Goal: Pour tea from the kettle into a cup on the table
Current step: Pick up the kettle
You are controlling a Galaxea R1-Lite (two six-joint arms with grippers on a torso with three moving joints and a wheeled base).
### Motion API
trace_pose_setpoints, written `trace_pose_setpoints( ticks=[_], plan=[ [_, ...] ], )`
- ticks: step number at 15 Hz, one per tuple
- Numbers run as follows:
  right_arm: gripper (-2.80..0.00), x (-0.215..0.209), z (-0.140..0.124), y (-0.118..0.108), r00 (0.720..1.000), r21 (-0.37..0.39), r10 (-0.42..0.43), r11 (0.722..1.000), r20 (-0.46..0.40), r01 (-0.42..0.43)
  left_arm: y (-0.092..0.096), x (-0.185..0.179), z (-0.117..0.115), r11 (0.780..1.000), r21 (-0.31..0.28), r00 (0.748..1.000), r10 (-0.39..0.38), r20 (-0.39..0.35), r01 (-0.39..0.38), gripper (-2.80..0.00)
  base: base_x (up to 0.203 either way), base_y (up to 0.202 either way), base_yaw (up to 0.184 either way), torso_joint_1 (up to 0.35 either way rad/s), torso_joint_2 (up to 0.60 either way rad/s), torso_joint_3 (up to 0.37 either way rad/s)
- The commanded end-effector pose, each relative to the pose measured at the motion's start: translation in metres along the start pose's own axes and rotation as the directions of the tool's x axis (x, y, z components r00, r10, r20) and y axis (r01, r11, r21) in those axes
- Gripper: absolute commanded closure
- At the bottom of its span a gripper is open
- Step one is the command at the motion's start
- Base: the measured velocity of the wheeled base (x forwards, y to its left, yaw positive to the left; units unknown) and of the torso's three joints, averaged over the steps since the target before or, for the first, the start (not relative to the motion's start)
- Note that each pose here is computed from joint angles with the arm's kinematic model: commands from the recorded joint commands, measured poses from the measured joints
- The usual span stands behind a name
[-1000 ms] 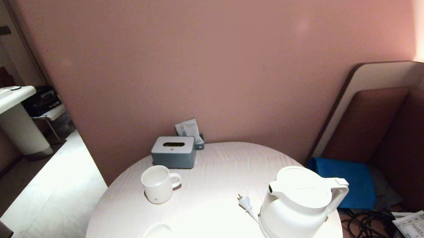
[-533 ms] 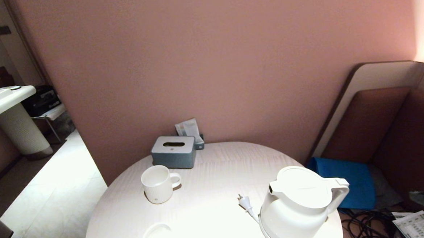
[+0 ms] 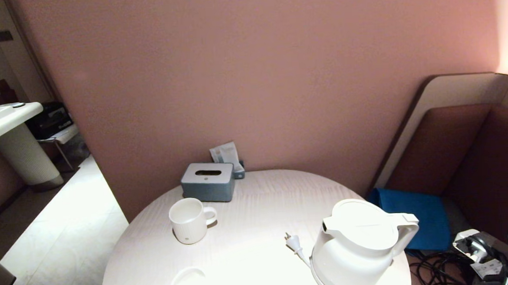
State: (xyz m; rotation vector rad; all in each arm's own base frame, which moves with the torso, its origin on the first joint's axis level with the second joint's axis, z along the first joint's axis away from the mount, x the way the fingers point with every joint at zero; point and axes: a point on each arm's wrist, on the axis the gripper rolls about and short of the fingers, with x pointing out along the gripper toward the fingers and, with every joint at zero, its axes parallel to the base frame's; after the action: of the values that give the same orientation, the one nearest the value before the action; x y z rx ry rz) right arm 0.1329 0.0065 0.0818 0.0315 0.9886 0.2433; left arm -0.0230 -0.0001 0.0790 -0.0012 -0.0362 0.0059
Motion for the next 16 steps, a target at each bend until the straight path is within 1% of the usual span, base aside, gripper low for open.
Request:
trace_pose_setpoints(
  ticks=[1, 2, 3, 5, 7, 9, 11, 16],
  plan=[
    [0.0, 0.008, 0.0, -0.001, 0.991, -0.031, 0.027, 0.999, 0.132, -0.023, 0.0, 0.0, 0.0, 1.0, 0.0, 1.0, 0.001, -0.001, -0.001, 0.0, 0.0, 0.0, 0.0, 0.0, 0.0, 0.0],
    [0.0, 0.012, 0.004, -0.002, 0.979, -0.028, 0.04, 0.999, 0.2, -0.036, 0.0, 0.0, 0.0, 1.0, 0.0, 1.0, 0.0, 0.0, 0.0, 0.0, 0.0, 0.0, 0.0, 0.0, 0.0, 0.0],
    [0.0, 0.018, 0.008, -0.004, 0.974, -0.006, 0.043, 0.999, 0.222, -0.043, 0.0, 0.0, 0.0, 1.0, 0.0, 1.0, 0.002, -0.001, -0.002, 0.0, 0.0, 0.0, 0.0, 0.0, 0.0, 0.0],
    [0.0, 0.033, 0.016, -0.01, 0.972, 0.034, 0.019, 0.999, 0.234, -0.028, 0.0, 0.0, 0.0, 1.0, 0.0, 1.0, 0.0, -0.001, 0.0, 0.0, 0.0, 0.0, 0.0, 0.0, 0.0, 0.0],
    [0.0, 0.051, 0.026, -0.02, 0.967, 0.067, -0.047, 0.997, 0.25, 0.031, 0.0, 0.0, 0.0, 1.0, 0.0, 1.0, 0.002, -0.001, -0.002, 0.0, 0.0, 0.0, 0.0, 0.0, 0.0, 0.0],
    [0.0, 0.059, 0.033, -0.028, 0.944, 0.09, -0.133, 0.99, 0.302, 0.111, 0.0, 0.0, 0.0, 1.0, 0.0, 1.0, 0.002, 0.001, -0.002, 0.0, 0.0, 0.0, 0.0, 0.0, 0.0, 0.0],
    [0.0, 0.059, 0.033, -0.028, 0.943, 0.095, -0.141, 0.989, 0.302, 0.117, 0.0, 0.0, 0.0, 1.0, 0.0, 1.0, 0.0, -0.001, 0.0, 0.0, 0.0, 0.0, 0.0, 0.0, 0.0, 0.0],
    [0.0, 0.058, 0.034, -0.026, 0.942, 0.085, -0.131, 0.99, 0.308, 0.11, 0.0, 0.0, 0.0, 1.0, 0.0, 1.0, 0.002, -0.001, -0.002, 0.0, 0.0, 0.0, 0.0, 0.0, 0.0, 0.0]
  ],
)
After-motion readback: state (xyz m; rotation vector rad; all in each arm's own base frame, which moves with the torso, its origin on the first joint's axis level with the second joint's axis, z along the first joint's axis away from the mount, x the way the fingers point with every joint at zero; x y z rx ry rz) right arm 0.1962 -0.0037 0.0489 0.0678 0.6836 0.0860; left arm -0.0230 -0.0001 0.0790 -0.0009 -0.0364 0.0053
